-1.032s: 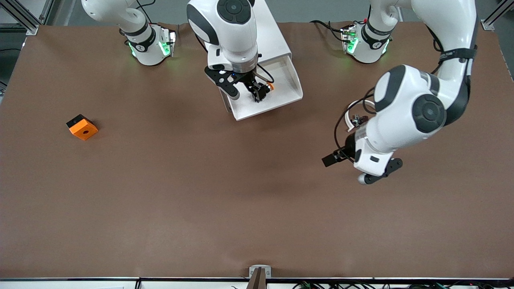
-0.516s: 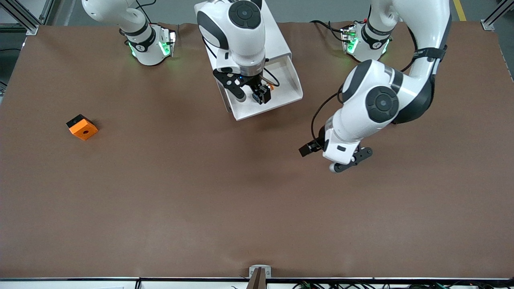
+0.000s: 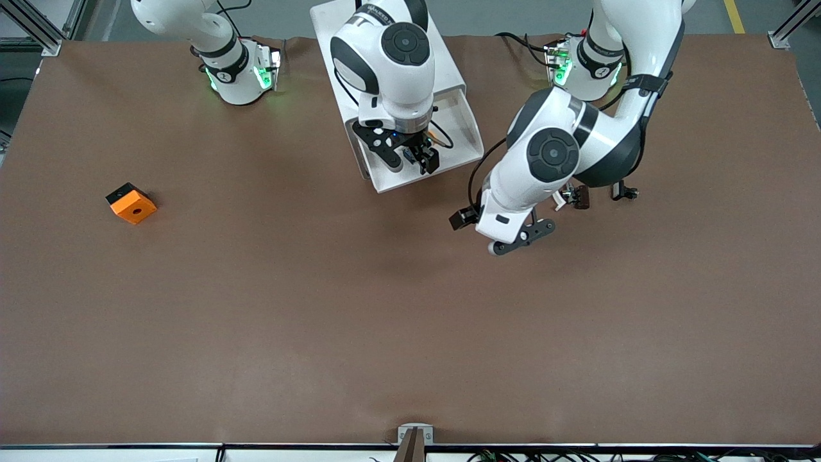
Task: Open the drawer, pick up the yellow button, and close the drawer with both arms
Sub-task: 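Lift the button with the right gripper while the left gripper reaches the drawer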
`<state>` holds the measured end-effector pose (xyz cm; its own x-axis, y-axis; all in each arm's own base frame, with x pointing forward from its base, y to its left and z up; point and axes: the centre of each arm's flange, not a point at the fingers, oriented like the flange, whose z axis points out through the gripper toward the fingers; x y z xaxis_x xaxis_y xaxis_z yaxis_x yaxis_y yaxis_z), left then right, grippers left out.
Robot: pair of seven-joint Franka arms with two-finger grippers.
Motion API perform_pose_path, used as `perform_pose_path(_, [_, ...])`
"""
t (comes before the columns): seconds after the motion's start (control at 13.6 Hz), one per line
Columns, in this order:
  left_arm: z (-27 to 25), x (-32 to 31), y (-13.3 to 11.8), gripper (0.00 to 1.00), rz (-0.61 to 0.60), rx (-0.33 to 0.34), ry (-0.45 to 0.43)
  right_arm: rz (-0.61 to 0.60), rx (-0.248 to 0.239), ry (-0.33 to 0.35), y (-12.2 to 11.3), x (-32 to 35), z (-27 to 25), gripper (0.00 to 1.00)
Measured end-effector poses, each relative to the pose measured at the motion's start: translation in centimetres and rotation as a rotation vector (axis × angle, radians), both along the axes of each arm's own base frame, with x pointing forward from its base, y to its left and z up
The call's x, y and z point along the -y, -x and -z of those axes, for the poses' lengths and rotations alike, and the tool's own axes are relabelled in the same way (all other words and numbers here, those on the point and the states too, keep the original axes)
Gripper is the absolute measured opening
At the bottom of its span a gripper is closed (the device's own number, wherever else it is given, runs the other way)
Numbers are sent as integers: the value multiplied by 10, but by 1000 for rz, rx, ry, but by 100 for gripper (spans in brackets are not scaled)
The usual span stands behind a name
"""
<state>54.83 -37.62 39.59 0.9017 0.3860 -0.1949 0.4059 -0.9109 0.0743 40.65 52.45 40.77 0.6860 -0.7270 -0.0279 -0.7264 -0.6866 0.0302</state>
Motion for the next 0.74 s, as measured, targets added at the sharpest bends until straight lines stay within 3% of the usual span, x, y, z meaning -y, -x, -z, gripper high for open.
perform_pose_path(0.52, [8,16,16,100,36,-17,-7,-14,-3,4,7,-6,3,100])
perform_pose_path(0.59, [9,18,18,100,40,-18,-7,-15,-3,5,7,-6,4,95])
perform_pose_path(0.74, [10,17,18,100,40,-20,-8,-18,-4,5,8,-7,4,68])
